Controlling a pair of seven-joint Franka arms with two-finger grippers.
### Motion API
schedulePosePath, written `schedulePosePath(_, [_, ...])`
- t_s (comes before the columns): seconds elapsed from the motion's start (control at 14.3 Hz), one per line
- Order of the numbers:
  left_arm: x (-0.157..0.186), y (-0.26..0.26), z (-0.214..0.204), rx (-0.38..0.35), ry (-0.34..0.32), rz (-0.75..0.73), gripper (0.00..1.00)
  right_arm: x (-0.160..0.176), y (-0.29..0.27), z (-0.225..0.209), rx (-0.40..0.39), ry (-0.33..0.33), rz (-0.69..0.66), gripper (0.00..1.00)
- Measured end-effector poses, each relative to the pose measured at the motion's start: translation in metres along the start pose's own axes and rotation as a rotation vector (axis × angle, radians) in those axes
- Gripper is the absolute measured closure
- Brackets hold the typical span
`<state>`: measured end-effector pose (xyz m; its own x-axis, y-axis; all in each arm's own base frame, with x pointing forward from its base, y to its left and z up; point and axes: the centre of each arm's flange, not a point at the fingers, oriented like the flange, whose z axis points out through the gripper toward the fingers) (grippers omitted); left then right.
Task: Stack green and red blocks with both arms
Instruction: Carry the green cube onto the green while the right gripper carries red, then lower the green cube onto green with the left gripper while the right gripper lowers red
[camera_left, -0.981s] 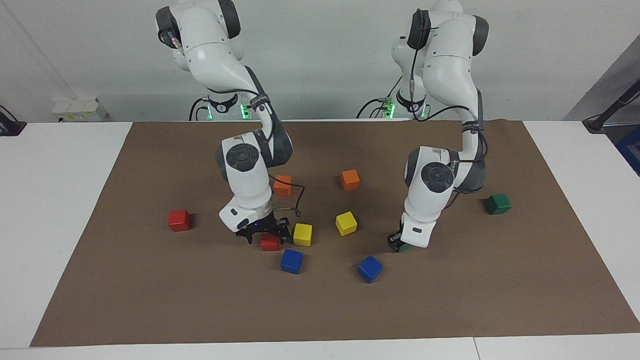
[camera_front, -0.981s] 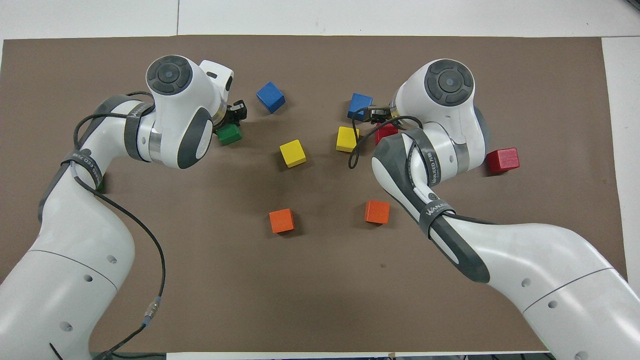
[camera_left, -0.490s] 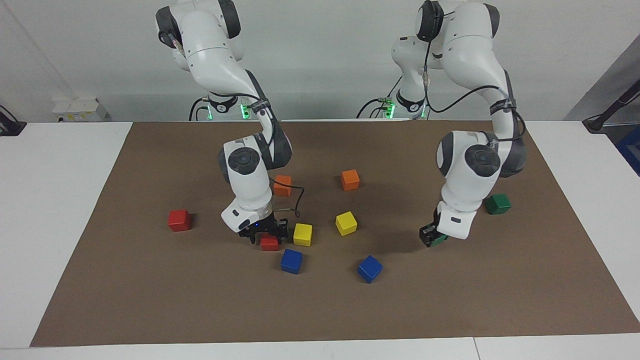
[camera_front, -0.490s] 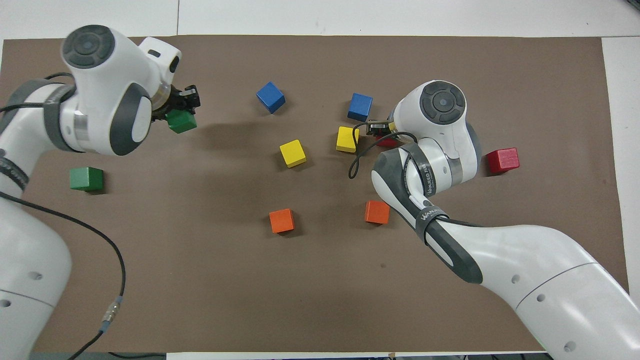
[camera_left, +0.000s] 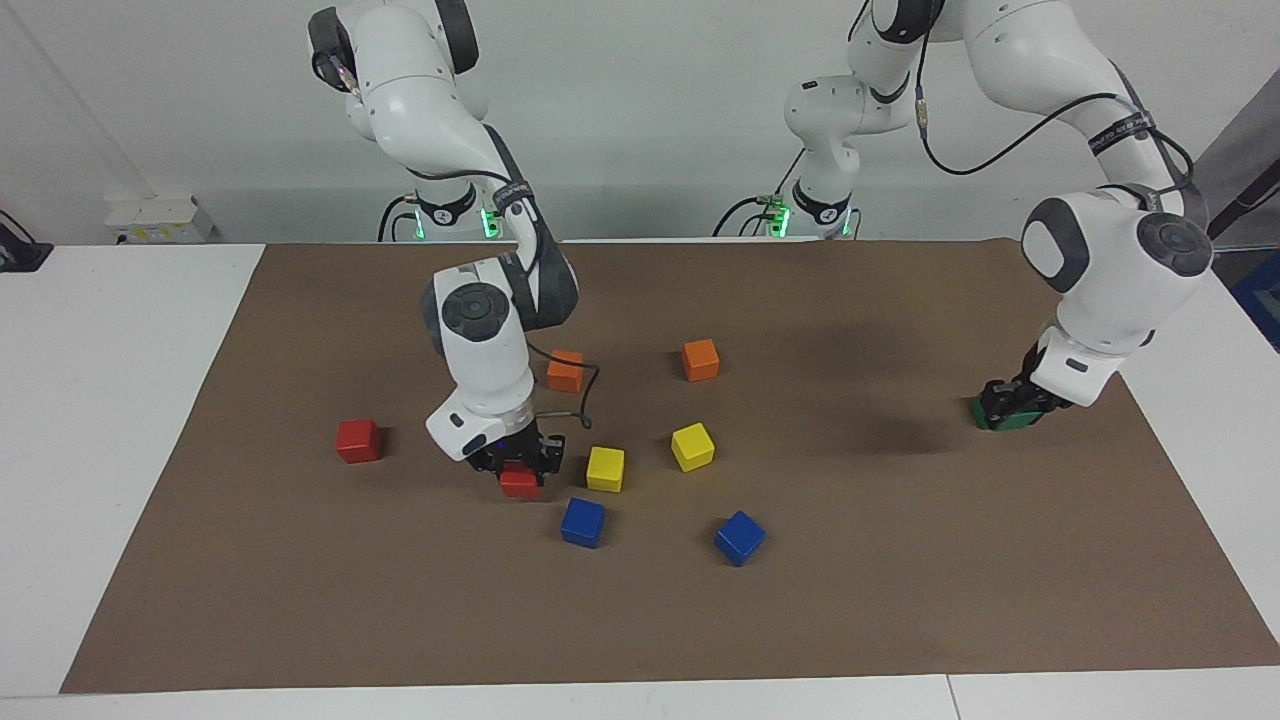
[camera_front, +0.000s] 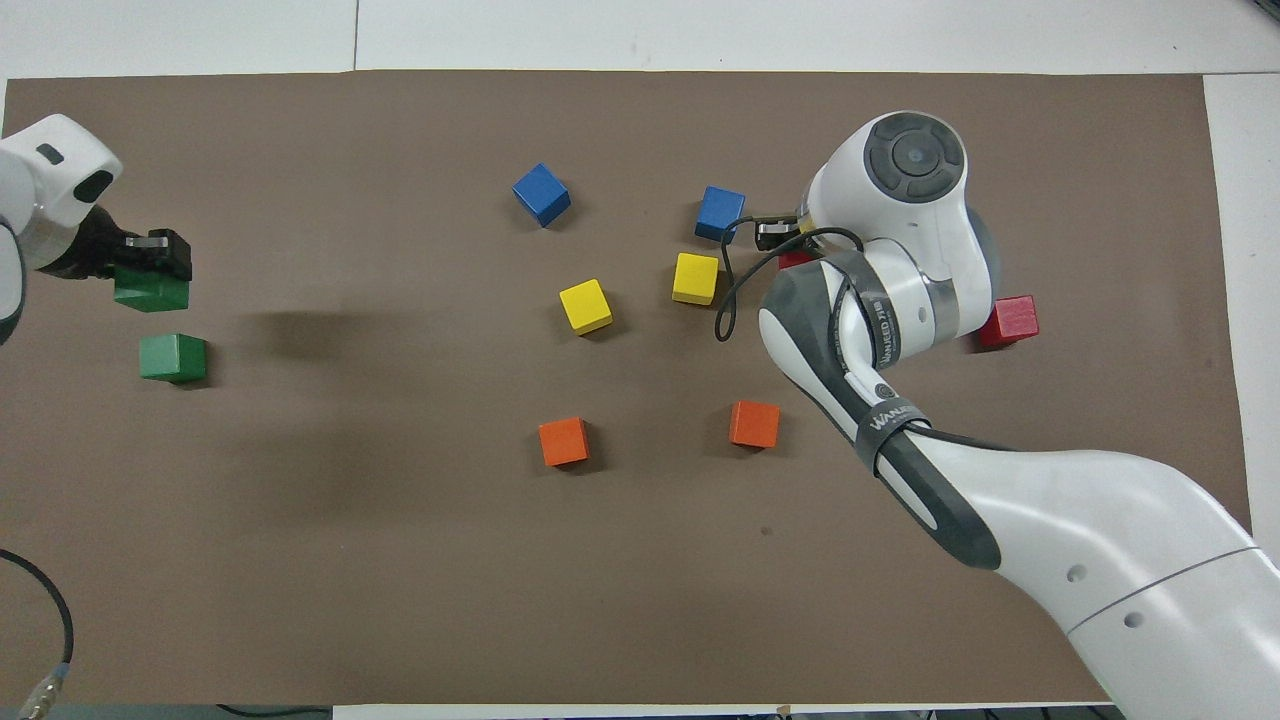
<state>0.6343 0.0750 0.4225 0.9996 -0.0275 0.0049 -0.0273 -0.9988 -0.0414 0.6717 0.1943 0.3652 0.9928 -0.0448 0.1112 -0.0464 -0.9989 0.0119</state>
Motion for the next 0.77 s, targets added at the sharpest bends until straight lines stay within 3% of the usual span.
schedulePosePath(0.14, [-0.012,-0.029,0.012,0.000,0.001,0.037,0.45,0.011,0.034,-0.037,-0.005,0.014,-0.046,0.45])
schedulePosePath(0.35, [-0.027,-0.036,0.035,0.010,0.060,0.069,0.45,0.011,0.102,-0.068,-0.020,0.004,-0.089,0.45])
schedulePosePath(0.77, [-0.062,-0.042,0.039,0.018,0.123,0.072,0.45,-0.038,0.181,-0.045,-0.037,-0.085,-0.069,0.45])
